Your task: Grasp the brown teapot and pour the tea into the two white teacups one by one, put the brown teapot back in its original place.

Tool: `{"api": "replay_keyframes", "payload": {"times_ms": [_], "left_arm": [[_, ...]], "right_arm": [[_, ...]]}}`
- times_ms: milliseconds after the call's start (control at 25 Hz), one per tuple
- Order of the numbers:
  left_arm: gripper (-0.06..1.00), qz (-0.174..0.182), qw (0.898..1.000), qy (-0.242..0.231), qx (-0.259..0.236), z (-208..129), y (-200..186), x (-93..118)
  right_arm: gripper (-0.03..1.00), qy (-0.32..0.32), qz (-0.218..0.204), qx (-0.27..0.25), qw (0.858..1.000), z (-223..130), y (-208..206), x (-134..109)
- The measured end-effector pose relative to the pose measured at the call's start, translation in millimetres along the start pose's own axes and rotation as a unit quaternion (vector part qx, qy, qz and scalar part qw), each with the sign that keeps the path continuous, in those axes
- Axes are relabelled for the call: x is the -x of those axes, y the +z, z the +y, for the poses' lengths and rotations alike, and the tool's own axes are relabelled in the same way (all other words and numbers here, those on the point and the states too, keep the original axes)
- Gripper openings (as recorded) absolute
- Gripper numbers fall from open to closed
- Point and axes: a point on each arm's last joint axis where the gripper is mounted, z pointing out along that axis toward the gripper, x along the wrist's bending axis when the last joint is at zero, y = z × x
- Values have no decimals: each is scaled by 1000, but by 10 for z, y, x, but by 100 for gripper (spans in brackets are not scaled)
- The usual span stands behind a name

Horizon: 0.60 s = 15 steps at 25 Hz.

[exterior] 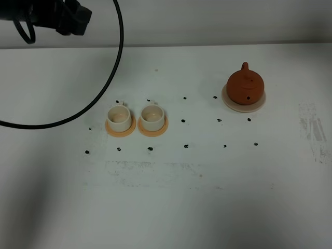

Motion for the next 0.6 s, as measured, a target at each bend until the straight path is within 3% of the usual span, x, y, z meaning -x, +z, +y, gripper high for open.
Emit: {"api": "replay_keyframes", "payload": {"times_ms": [400,600], "left_arm": [[57,-23,999,-6,-23,-20,-84,57],[51,-32,997,9,-74,-112,-101,72]], "right_arm": [[53,-13,-44,73,996,-445,-1002,-387],[53,-14,-59,101,993,-568,-1198,-474]]}}
